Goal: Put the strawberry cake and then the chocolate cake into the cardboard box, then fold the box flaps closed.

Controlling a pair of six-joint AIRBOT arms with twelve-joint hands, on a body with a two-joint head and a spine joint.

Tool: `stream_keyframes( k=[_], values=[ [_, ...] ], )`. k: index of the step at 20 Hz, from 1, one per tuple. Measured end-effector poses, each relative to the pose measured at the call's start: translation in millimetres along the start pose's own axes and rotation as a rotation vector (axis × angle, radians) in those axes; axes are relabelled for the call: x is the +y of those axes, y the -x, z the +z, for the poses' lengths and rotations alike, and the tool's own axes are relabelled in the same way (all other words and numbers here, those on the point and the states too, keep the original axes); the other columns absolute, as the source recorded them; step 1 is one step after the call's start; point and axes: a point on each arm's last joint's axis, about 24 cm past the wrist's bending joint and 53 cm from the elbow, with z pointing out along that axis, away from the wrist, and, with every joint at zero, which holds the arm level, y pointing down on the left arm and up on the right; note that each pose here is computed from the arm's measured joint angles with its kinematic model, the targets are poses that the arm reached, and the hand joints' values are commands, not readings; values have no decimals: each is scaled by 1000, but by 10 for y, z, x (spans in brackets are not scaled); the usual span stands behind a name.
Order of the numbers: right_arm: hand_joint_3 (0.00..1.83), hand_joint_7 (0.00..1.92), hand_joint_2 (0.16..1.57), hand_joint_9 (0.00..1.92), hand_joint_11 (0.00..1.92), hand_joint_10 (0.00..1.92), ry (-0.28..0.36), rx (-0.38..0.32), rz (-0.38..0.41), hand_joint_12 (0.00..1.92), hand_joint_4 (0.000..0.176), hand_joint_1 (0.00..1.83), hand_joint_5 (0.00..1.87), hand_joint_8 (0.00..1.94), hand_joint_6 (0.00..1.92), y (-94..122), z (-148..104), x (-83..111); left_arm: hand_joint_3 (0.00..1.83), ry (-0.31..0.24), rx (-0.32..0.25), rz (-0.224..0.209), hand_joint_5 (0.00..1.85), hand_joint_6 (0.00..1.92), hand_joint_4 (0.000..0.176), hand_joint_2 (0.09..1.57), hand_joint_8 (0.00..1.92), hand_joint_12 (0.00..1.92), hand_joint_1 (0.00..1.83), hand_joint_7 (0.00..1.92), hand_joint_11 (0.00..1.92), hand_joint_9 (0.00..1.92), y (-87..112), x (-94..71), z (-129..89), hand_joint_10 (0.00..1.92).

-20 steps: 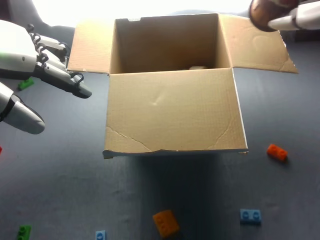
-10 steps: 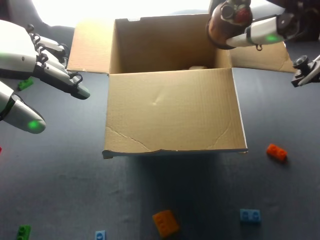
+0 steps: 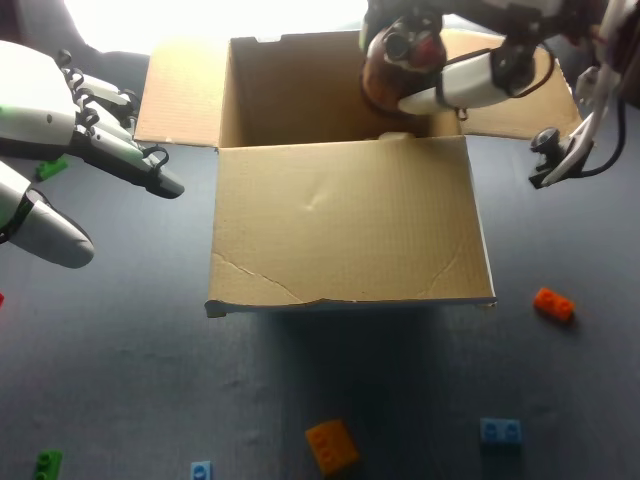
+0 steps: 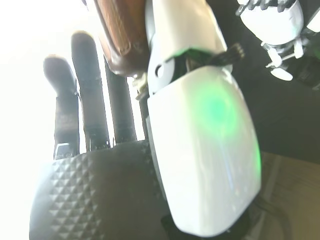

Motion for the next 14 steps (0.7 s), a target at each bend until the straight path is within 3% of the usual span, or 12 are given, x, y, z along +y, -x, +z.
stream_keyframes(
  k=[3, 8, 10, 11, 12, 14],
  values=[
    [1, 884, 1157, 636, 380, 1430, -3, 10, 0, 1828, 0, 1216, 928, 1322, 964, -93, 76, -29, 5, 0, 0, 0, 303, 2, 74, 1118, 3, 1067, 19, 392, 133, 468, 1, 0, 0, 9],
    [0, 898, 1140, 584, 296, 1452, -31, 44, -26, 1917, 0, 1211, 971, 1240, 925, -264, 166, -189, 1, -1, 1, 0, 291, 6, 79, 1117, 4, 1099, 20, 387, 106, 451, -3, -3, 5, 7],
    [5, 875, 1164, 571, 308, 1455, -27, 48, -45, 1921, 4, 1191, 885, 1257, 1070, -277, 188, -202, 1, 2, 9, -1, 290, 3, 76, 1116, 4, 1105, 18, 389, 104, 456, -33, 7, 8, 8],
    [2, 717, 1180, 529, 255, 1428, -19, 49, -55, 1921, 0, 1132, 838, 1057, 1181, -289, 196, -181, 1, 3, 13, 2, 285, 1, 74, 1117, 1, 1105, 21, 383, 89, 452, -42, 9, 8, 5],
    [0, 600, 1111, 497, 224, 1342, -16, 49, -57, 1901, 0, 1100, 625, 899, 885, -305, 202, -176, 3, 3, 11, 1, 285, 1, 73, 1122, 3, 1110, 13, 389, 103, 466, -37, 9, 8, 10],
    [0, 593, 1059, 475, 143, 1129, -13, 50, -59, 1805, 0, 1040, 555, 559, 562, -315, 207, -165, 5, 0, 7, -3, 277, 0, 69, 1129, 0, 1106, 0, 382, 94, 460, -29, 3, 9, 7]
  ],
)
